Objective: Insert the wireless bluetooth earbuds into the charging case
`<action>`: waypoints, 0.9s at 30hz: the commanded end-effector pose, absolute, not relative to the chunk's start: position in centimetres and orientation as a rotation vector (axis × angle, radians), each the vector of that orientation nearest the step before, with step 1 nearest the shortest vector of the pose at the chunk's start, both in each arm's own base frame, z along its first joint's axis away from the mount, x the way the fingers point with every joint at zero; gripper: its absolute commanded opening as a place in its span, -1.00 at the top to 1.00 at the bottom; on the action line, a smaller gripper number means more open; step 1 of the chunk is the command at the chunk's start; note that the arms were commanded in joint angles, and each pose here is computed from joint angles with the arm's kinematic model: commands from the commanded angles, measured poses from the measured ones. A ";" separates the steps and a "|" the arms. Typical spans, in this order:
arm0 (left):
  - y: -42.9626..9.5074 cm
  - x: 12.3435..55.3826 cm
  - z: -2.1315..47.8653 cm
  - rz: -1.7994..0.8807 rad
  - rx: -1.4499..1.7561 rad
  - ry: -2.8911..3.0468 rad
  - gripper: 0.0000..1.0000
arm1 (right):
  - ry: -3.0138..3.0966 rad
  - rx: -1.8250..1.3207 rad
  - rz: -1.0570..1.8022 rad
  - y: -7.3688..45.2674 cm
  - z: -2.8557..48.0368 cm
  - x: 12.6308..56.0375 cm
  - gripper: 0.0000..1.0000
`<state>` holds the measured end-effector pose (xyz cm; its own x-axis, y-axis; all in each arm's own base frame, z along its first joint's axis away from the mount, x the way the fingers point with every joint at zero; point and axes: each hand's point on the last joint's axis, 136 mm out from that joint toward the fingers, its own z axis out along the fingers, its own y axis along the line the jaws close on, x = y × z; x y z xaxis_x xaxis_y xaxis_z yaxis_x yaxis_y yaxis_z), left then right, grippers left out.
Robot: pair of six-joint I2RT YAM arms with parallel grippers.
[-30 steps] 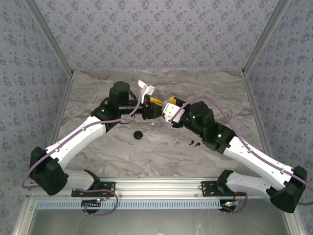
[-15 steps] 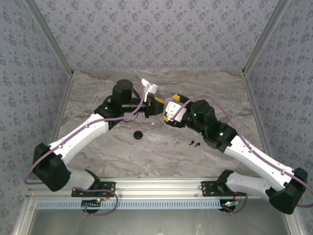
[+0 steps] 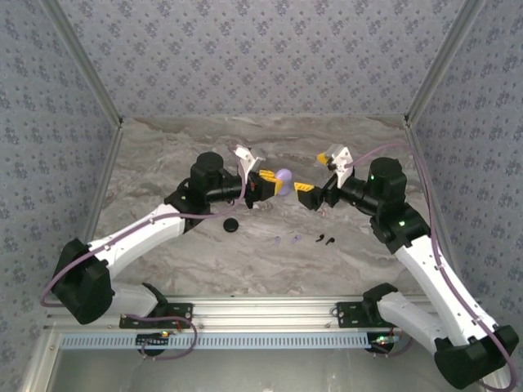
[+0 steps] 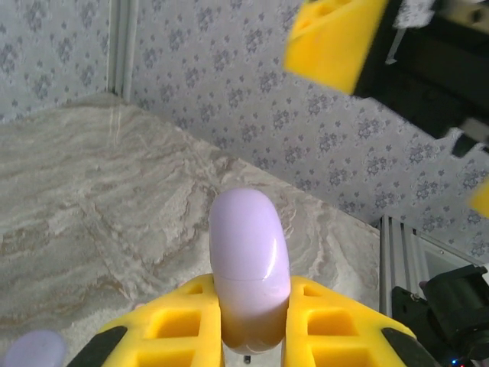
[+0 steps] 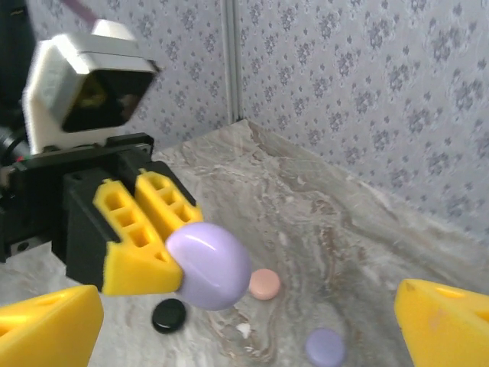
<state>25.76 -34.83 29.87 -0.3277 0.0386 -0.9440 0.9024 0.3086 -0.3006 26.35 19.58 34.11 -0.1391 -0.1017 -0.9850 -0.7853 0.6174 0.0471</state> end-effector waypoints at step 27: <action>-35.2 23.8 34.2 -1.124 0.948 1.408 1.00 | 1.774 -0.590 0.904 20.7 33.5 31.6 -0.89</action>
